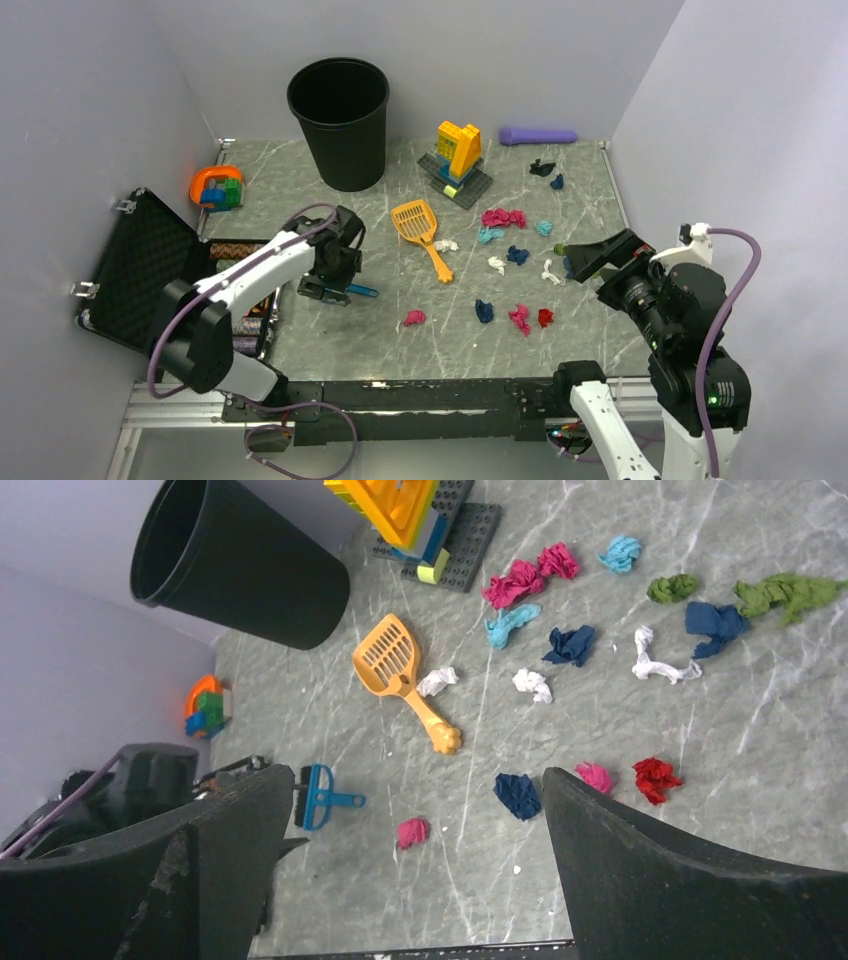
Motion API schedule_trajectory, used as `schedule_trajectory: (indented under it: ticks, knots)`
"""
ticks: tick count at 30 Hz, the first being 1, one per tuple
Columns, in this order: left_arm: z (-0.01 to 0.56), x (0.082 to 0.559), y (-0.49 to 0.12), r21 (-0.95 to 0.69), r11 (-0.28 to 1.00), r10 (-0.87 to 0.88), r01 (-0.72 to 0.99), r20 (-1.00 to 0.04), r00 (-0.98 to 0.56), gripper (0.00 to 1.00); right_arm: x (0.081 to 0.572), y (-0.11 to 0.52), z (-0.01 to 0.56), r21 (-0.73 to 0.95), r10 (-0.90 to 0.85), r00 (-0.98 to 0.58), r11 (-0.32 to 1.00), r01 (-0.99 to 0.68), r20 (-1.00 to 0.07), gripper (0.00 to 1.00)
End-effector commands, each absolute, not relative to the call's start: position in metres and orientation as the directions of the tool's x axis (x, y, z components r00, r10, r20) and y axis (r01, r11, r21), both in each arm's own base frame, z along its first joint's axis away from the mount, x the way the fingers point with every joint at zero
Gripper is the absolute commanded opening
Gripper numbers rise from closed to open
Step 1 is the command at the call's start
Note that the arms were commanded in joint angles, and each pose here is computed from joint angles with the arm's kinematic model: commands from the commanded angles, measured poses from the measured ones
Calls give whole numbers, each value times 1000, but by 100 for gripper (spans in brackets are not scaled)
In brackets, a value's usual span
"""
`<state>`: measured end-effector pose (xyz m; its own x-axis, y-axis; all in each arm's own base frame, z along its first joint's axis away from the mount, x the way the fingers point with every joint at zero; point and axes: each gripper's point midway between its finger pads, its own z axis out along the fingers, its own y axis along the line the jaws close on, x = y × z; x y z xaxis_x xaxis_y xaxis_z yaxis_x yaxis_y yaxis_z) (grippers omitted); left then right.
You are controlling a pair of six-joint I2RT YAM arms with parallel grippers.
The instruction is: Sweep away the paper scraps from the table
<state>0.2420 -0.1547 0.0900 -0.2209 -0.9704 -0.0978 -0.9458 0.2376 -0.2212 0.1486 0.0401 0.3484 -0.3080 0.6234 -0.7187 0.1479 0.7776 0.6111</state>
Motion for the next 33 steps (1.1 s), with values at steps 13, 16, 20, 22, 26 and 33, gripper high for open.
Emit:
schedule_trajectory:
  ticks: [13, 16, 20, 22, 26, 33]
  knots:
    - [60, 272, -155, -174, 161, -966, -971, -230, -118, 64, 157, 54, 376, 556, 526, -334, 831, 8, -782, 100]
    - [49, 272, -151, -149, 154, -970, -977, -210, -121, 65, 159, 54, 374, 559, 529, -335, 829, 9, -779, 100]
    - [40, 278, -144, -149, 168, -971, -974, -194, -138, 66, 160, 53, 375, 557, 530, -327, 830, 13, -782, 100]
    - [38, 280, -141, -121, 184, -965, -975, -209, -156, 67, 162, 52, 374, 556, 530, -327, 831, 18, -782, 100]
    - [32, 286, -146, -101, 213, -961, -972, -199, -190, 65, 164, 52, 374, 558, 533, -325, 830, 20, -781, 100]
    - [13, 276, -157, -47, 230, -964, -972, -145, -221, 60, 166, 47, 373, 553, 538, -313, 832, 47, -782, 100]
